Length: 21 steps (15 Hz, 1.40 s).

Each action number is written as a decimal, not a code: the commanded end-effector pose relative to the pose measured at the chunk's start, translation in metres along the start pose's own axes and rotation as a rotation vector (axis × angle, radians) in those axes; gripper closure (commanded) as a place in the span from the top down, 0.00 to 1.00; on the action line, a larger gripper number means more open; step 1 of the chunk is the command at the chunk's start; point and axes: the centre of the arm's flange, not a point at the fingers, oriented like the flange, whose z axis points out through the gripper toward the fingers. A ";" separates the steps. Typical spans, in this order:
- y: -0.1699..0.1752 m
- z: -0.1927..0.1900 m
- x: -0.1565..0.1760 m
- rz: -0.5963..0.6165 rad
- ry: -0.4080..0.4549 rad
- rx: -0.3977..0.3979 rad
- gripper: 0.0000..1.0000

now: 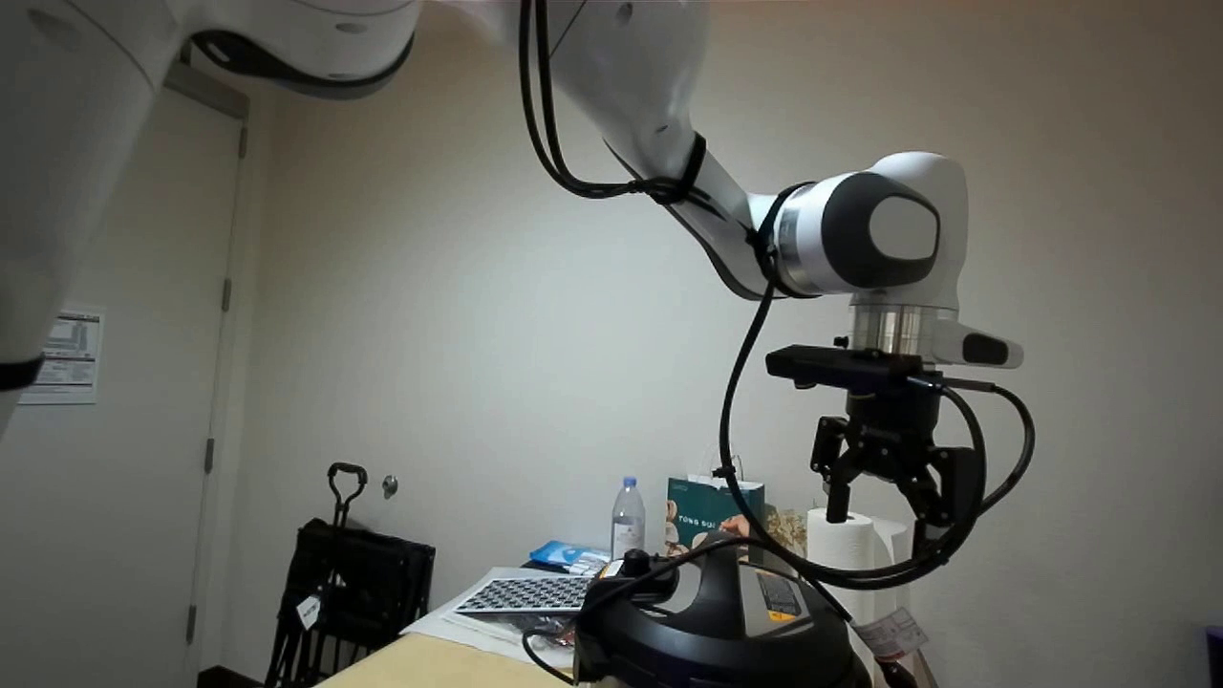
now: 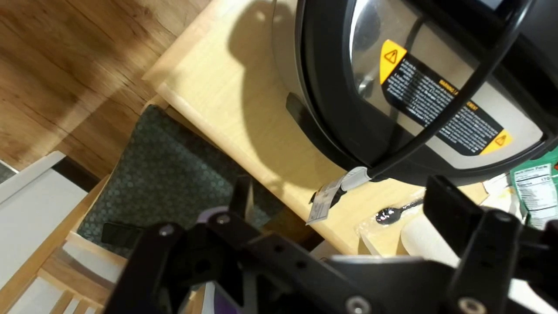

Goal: Remove the cable from the top of the rice cooker

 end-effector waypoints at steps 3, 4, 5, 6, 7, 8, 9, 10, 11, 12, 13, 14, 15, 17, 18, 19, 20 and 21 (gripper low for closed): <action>-0.002 0.001 0.003 0.003 0.002 0.003 1.00; -0.009 0.005 0.011 -0.017 -0.013 0.026 1.00; -0.013 0.007 0.015 -0.028 -0.014 0.025 1.00; -0.022 0.011 0.021 -0.041 -0.007 0.016 1.00; -0.029 0.013 0.024 -0.051 -0.004 0.010 1.00; -0.040 0.018 0.029 -0.055 0.002 -0.007 1.00; -0.047 0.022 0.031 -0.058 0.006 -0.019 1.00; -0.054 0.030 0.033 -0.054 0.012 -0.040 1.00; -0.058 0.035 0.035 -0.052 0.021 -0.056 1.00; -0.060 0.041 0.036 -0.035 0.033 -0.099 1.00; -0.060 0.044 0.039 -0.023 0.057 -0.132 1.00; -0.057 0.038 0.030 -0.051 0.023 -0.078 1.00; -0.059 0.043 0.033 -0.044 0.035 -0.099 1.00; -0.060 0.047 0.036 -0.042 0.038 -0.112 1.00; -0.064 0.045 0.029 -0.025 -0.030 -0.073 1.00; -0.069 0.048 0.023 -0.012 -0.082 -0.042 1.00; -0.074 0.052 0.015 0.005 -0.132 -0.009 1.00; -0.080 0.055 0.010 0.011 -0.175 0.022 1.00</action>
